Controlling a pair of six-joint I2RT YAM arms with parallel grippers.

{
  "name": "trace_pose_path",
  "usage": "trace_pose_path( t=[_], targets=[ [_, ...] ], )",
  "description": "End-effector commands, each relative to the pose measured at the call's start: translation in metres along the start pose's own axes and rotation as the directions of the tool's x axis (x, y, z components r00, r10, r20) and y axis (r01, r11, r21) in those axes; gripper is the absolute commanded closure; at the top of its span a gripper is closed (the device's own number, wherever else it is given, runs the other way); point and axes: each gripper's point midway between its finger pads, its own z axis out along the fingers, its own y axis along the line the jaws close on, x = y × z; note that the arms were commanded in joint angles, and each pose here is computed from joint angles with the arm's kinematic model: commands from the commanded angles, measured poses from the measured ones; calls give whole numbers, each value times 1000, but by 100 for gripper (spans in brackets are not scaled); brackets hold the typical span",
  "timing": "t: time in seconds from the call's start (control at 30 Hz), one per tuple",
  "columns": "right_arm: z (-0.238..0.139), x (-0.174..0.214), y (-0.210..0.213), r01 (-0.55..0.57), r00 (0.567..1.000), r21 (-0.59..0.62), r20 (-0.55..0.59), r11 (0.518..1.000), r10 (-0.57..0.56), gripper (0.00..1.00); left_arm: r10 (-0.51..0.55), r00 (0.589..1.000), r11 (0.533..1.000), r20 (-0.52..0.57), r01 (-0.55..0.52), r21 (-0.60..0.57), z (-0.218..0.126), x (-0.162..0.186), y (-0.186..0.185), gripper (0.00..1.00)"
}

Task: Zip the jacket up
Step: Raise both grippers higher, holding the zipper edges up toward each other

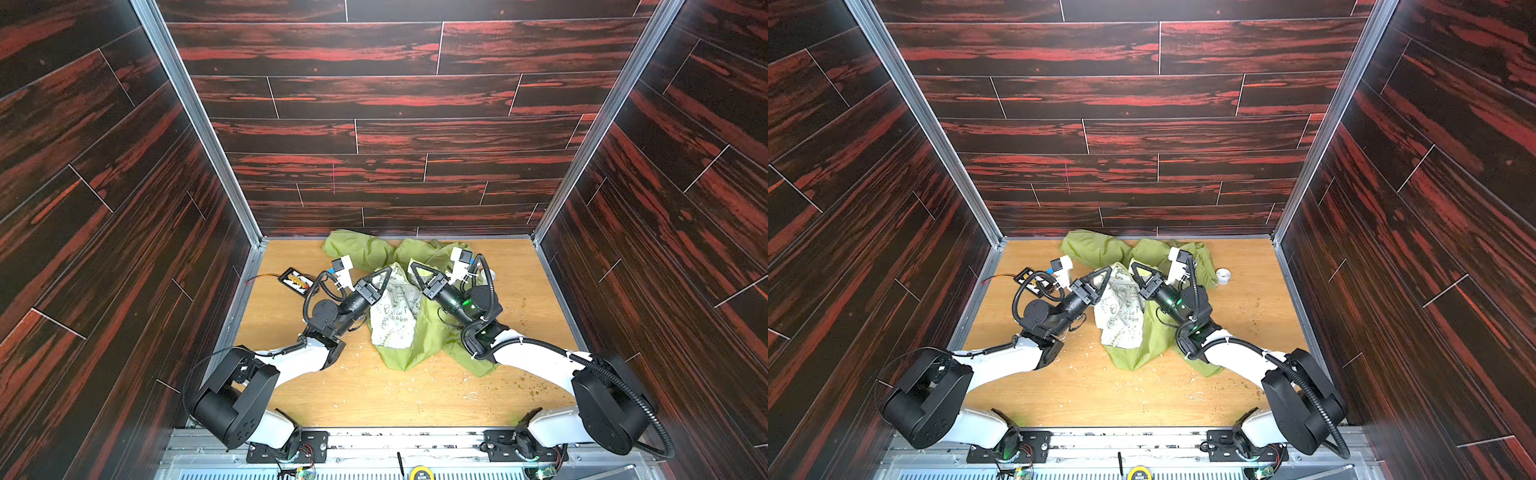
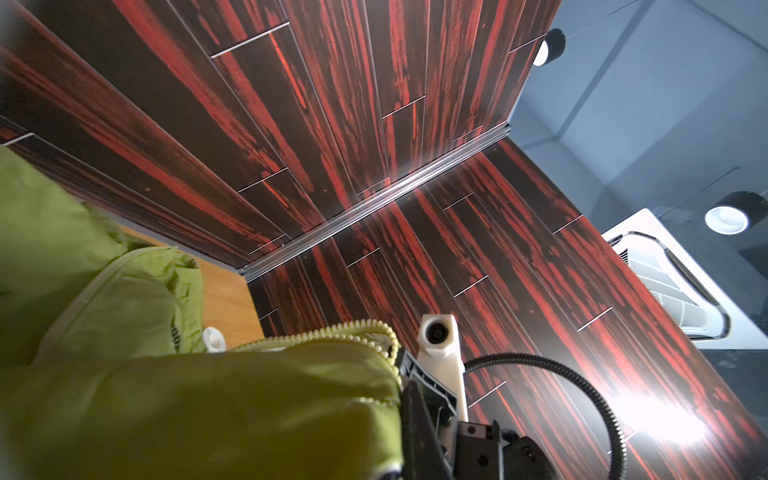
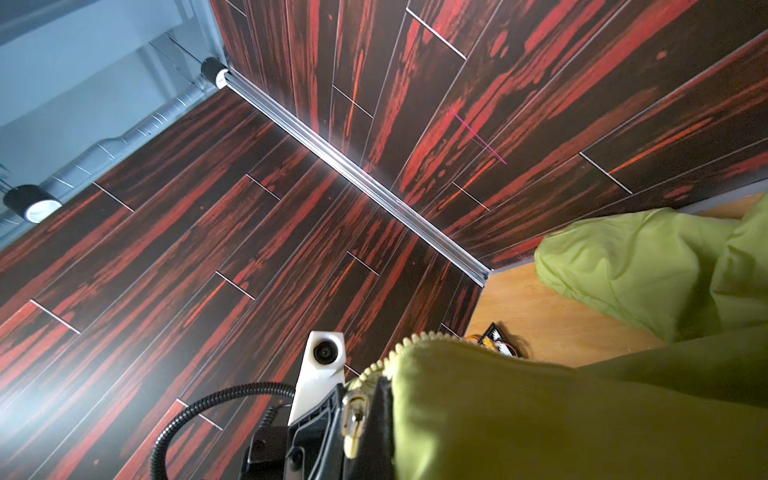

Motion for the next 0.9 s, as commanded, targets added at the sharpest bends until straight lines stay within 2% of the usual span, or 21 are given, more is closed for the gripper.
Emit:
trace_pose_path(
  t=[0.0, 0.67, 0.87],
  targets=[
    [10, -10, 18, -13, 999, -71, 46, 997, 16, 100, -4, 999, 995, 48, -1, 98, 4, -16, -30, 100],
    [22, -8, 39, 19, 999, -111, 42, 994, -14, 100, -17, 999, 994, 42, 13, 111, 3, -16, -36, 100],
    [12, -12, 46, 60, 998, -78, 26, 995, -58, 100, 81, 996, 986, 31, -85, 146, 0, -14, -51, 100]
  ],
)
